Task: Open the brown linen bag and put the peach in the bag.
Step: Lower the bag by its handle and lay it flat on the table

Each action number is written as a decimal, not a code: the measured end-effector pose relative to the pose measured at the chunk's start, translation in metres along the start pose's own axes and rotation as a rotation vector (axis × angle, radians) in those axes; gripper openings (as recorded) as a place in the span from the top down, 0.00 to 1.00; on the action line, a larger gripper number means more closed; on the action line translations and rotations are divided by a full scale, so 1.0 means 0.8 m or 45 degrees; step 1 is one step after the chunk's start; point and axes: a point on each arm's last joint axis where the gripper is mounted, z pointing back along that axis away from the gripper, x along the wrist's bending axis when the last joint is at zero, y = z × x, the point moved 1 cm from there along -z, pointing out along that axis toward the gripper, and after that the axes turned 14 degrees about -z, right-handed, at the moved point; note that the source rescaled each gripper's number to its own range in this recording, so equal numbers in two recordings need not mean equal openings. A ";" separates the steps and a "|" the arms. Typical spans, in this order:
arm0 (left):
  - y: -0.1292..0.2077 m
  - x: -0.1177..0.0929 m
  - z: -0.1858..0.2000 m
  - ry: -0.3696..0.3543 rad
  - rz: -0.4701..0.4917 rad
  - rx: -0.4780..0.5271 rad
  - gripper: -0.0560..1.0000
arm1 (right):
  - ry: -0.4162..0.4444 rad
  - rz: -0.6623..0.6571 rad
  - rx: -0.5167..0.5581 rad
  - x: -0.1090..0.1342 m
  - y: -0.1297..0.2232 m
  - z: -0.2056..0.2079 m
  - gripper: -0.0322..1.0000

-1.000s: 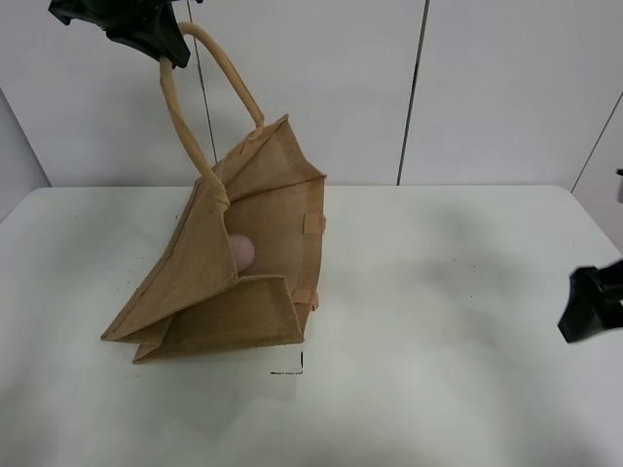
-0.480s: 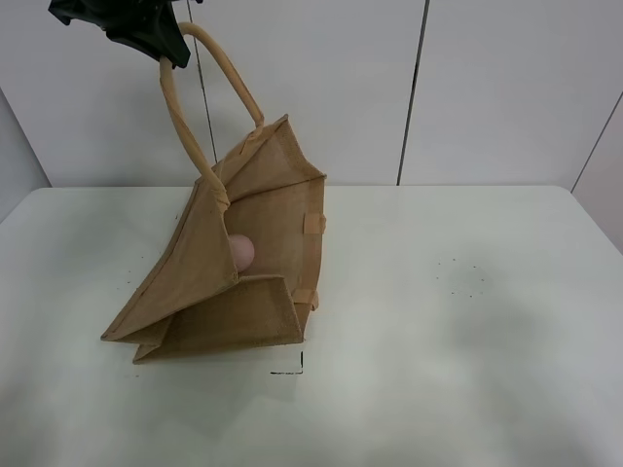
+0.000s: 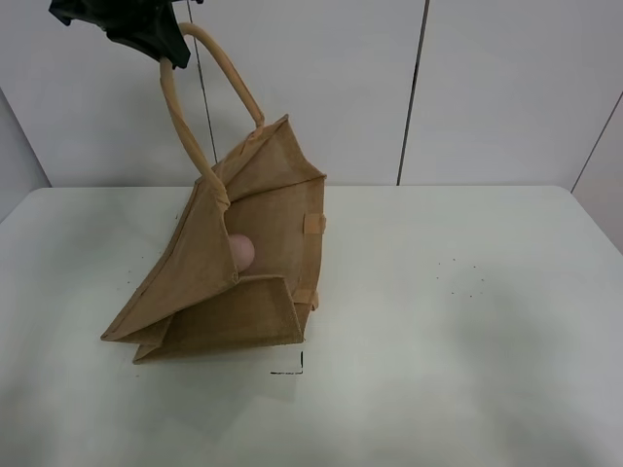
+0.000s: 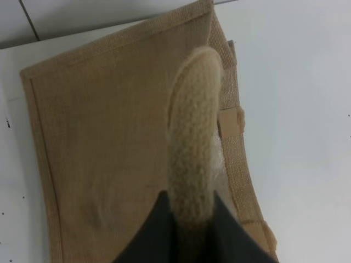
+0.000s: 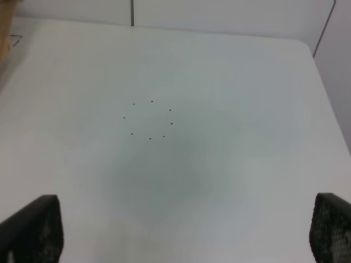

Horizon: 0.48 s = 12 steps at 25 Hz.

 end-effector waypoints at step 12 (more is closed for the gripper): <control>0.032 0.024 -0.200 0.071 0.066 0.409 0.95 | 0.001 0.001 0.000 0.000 0.000 0.000 0.00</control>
